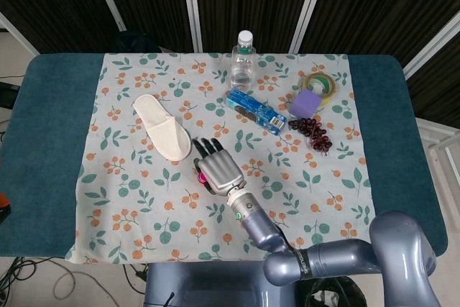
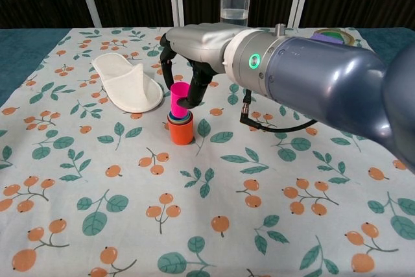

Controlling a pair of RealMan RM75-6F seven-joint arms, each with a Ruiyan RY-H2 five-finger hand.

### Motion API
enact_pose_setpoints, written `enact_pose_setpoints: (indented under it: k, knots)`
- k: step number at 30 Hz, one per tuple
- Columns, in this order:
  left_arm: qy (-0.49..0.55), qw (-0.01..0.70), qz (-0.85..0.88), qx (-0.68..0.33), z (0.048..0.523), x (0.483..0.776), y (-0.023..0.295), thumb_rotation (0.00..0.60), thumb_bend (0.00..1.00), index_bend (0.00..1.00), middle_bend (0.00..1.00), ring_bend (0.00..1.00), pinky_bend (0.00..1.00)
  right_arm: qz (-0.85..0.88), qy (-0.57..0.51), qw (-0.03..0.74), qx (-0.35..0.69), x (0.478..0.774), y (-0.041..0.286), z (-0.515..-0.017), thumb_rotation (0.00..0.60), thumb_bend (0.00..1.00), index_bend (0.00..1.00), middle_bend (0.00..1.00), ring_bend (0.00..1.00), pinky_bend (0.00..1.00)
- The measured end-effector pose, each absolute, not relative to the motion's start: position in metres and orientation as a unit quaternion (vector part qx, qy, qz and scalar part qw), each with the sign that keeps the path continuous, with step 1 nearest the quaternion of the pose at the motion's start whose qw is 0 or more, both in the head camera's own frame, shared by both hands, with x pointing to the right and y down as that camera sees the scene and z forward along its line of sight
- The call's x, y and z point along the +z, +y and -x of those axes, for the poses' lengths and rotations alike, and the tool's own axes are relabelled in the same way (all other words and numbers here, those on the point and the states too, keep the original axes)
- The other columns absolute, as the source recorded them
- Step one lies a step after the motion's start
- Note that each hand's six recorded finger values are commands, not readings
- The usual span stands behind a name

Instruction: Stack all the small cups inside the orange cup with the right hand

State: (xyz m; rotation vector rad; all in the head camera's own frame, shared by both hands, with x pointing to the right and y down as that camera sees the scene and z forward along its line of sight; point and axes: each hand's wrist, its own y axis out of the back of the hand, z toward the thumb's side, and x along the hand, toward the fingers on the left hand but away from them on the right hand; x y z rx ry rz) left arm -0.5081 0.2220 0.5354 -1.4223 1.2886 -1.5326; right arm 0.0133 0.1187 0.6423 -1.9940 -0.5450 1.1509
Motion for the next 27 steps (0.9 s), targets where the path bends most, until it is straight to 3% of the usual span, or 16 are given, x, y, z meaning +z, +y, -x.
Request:
enact_pose_setpoints:
  k: [21,24,27]
  knots:
    - [0.497,0.334,0.543,-0.588,0.51,0.534,0.222,0.6,0.73,0.13,0.0,0.0,0.0,0.772,-0.209,0.376,0.467,0.657,0.117,-0.01,0.6,0.42,0.53,0.0,0.02,0.11]
    - [0.497,0.334,0.543,-0.588,0.51,0.534,0.222,0.6,0.73,0.13,0.0,0.0,0.0,0.773,-0.205,0.376,0.468,0.659,0.119,-0.01,0.6,0.42,0.5,0.0,0.02,0.11]
    - [0.498,0.335,0.543,-0.587,0.51,0.534,0.222,0.6,0.73,0.13,0.0,0.0,0.0,0.774,-0.199,0.376,0.468,0.66,0.121,-0.011,0.6,0.42,0.37,0.0,0.02,0.11]
